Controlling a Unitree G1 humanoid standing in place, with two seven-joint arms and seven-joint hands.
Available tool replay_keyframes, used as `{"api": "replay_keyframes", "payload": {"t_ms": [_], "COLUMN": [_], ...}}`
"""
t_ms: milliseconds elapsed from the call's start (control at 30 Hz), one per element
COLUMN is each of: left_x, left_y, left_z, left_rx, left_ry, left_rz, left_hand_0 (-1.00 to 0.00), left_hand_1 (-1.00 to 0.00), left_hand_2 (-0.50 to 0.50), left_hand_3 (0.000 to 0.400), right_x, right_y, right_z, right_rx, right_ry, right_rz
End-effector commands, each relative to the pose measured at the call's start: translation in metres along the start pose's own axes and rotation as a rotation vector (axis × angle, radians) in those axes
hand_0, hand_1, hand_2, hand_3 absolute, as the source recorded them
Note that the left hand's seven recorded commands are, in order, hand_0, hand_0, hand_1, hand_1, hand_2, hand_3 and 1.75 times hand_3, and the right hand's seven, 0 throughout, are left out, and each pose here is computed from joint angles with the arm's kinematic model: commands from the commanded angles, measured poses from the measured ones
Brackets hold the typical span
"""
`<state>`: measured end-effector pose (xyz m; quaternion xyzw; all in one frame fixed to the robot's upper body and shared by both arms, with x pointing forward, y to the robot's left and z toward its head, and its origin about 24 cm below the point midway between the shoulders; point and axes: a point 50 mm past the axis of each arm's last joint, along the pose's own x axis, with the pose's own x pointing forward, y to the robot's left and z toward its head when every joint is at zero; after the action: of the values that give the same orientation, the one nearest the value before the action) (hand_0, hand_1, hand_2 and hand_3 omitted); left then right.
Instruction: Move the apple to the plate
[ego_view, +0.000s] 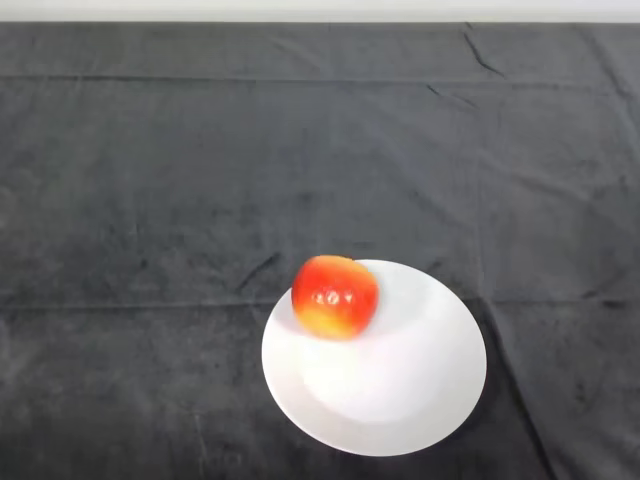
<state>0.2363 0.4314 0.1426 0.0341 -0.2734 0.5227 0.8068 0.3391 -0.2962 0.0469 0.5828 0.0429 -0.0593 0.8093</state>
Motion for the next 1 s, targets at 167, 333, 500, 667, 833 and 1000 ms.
{"api": "replay_keyframes", "payload": {"t_ms": [167,333,500,667,833,1000], "left_x": [0.0119,0.0114,0.0111,0.0107,0.0105,0.0103], "left_y": [0.0203,0.0201,0.0196,0.0191,0.0187,0.0183], "left_z": [0.0056,0.0049,0.0045,0.0042,0.0039,0.0038], "left_rx": [0.046,0.047,0.047,0.048,0.049,0.05], "left_ry": [-0.011,-0.008,-0.007,-0.006,-0.005,-0.005], "left_rz": [0.034,0.031,0.028,0.025,0.023,0.021], "left_hand_0": [0.0,0.0,0.0,0.0,0.0,0.0], "left_hand_1": [0.0,0.0,0.0,0.0,0.0,0.0], "left_hand_2": [0.0,0.0,0.0,0.0,0.0,0.0], "left_hand_3": [0.0,0.0,0.0,0.0,0.0,0.0], "right_x": [0.006,0.006,0.006,0.006,0.006,0.006], "right_y": [0.0237,0.0237,0.0237,0.0237,0.0237,0.0237], "right_z": [0.0191,0.0191,0.0191,0.0192,0.0192,0.0192], "right_rx": [-0.002,-0.001,-0.001,-0.001,-0.001,-0.001], "right_ry": [-0.049,-0.049,-0.049,-0.049,-0.049,-0.049], "right_rz": [0.068,0.068,0.068,0.068,0.068,0.068]}}
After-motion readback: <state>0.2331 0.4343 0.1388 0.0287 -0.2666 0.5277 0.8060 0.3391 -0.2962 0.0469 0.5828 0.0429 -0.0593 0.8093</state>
